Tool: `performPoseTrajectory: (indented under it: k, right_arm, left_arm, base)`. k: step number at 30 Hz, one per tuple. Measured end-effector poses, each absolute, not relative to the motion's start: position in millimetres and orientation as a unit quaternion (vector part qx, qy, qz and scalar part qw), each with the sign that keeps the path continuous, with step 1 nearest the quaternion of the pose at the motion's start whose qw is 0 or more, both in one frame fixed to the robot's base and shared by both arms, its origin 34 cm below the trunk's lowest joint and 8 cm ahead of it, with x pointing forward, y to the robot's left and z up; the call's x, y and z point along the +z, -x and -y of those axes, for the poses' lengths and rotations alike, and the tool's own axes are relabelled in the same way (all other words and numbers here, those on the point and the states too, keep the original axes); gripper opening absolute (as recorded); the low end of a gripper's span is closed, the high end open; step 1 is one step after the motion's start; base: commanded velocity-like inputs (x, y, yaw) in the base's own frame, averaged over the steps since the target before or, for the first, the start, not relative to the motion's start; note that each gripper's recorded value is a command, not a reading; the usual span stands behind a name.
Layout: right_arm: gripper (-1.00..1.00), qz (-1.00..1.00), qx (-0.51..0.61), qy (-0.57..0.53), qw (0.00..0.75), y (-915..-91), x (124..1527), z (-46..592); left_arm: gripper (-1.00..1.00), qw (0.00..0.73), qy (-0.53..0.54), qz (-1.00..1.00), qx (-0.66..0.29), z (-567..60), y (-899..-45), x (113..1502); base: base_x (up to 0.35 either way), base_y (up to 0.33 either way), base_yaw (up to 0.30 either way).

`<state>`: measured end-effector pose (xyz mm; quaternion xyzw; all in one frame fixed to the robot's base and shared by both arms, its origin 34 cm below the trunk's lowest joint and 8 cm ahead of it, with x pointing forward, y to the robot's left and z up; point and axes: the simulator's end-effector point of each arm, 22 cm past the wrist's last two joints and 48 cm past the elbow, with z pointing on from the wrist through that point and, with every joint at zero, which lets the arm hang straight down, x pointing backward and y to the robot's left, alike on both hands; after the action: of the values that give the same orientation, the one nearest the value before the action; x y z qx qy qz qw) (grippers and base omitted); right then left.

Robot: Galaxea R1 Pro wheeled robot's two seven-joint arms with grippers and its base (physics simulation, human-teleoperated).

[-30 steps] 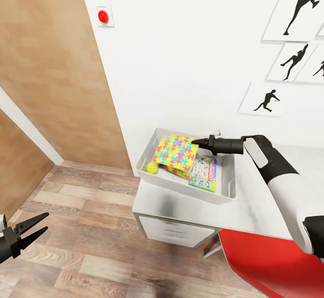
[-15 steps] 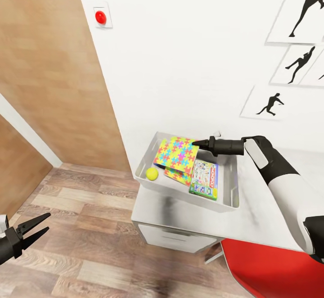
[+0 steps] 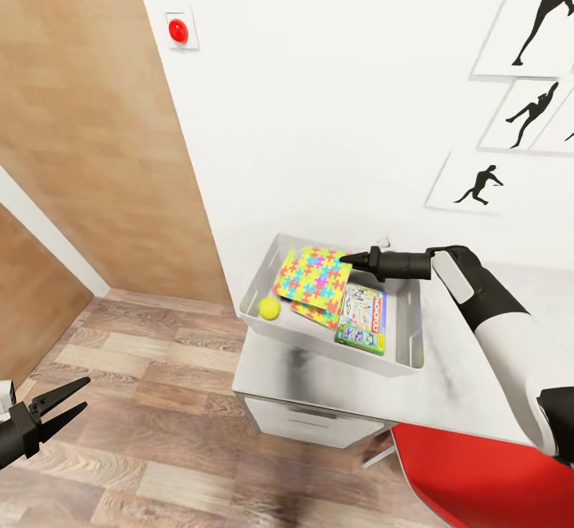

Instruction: Put all the toys in the child's room - the three board games (two on the bed and one on the table), the two jigsaw puzzles on the table, and the tennis ball on the table - inside the toy box on the table in the child's room.

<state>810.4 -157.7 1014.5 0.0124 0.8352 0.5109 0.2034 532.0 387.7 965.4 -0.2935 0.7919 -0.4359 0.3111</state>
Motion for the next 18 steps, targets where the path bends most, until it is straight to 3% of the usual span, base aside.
performPoseTrajectory:
  k: [18]
  right_arm:
    - [-1.0, -0.836, 0.511, -0.014, 0.198, -806.4, 1008.8, 155.8]
  left_arm:
    - [1.0, 0.311, 0.293, -0.791, -0.437, -387.4, -532.0, 965.9]
  base:
    - [0.0, 0.0, 0.0]
